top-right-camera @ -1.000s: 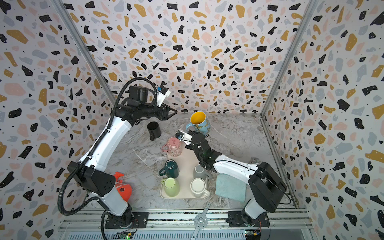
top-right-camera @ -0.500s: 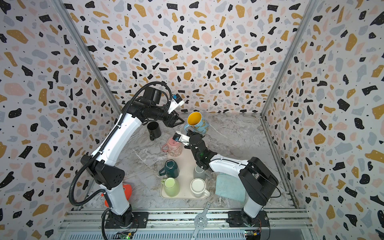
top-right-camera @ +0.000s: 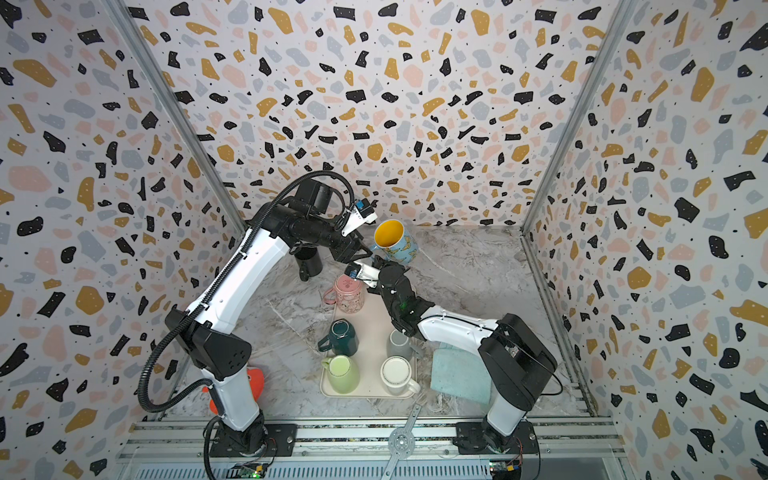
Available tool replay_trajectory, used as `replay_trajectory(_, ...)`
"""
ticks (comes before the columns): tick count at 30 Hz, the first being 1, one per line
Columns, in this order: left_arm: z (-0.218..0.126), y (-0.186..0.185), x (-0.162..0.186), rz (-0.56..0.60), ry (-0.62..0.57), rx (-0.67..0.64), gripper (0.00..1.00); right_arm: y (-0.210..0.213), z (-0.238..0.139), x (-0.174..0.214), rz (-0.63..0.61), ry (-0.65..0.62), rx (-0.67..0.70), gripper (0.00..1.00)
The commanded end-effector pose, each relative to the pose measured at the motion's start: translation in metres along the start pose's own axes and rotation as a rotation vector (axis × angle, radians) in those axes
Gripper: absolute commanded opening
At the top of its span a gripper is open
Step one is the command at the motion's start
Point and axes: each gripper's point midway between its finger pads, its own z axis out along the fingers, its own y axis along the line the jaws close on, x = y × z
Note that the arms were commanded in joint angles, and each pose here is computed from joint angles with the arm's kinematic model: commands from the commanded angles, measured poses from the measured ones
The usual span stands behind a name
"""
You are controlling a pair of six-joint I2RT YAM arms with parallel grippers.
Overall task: Turn the mug right side up
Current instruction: 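Move the left gripper to the upright blue mug held by the right gripper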
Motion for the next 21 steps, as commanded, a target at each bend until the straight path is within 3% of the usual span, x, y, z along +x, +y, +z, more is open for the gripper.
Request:
replay_trajectory(1,0.012,-0.001,0.007,-0.001,0.032,0.020,0.60,-0.069,-0.013,-0.050,0.098,-0.133,0.161,0.00)
replay_trajectory(21,0.030,0.004,0.015,-0.037,0.057,0.028,0.58,-0.081,-0.023,-0.064,0.140,-0.188,0.200,0.00)
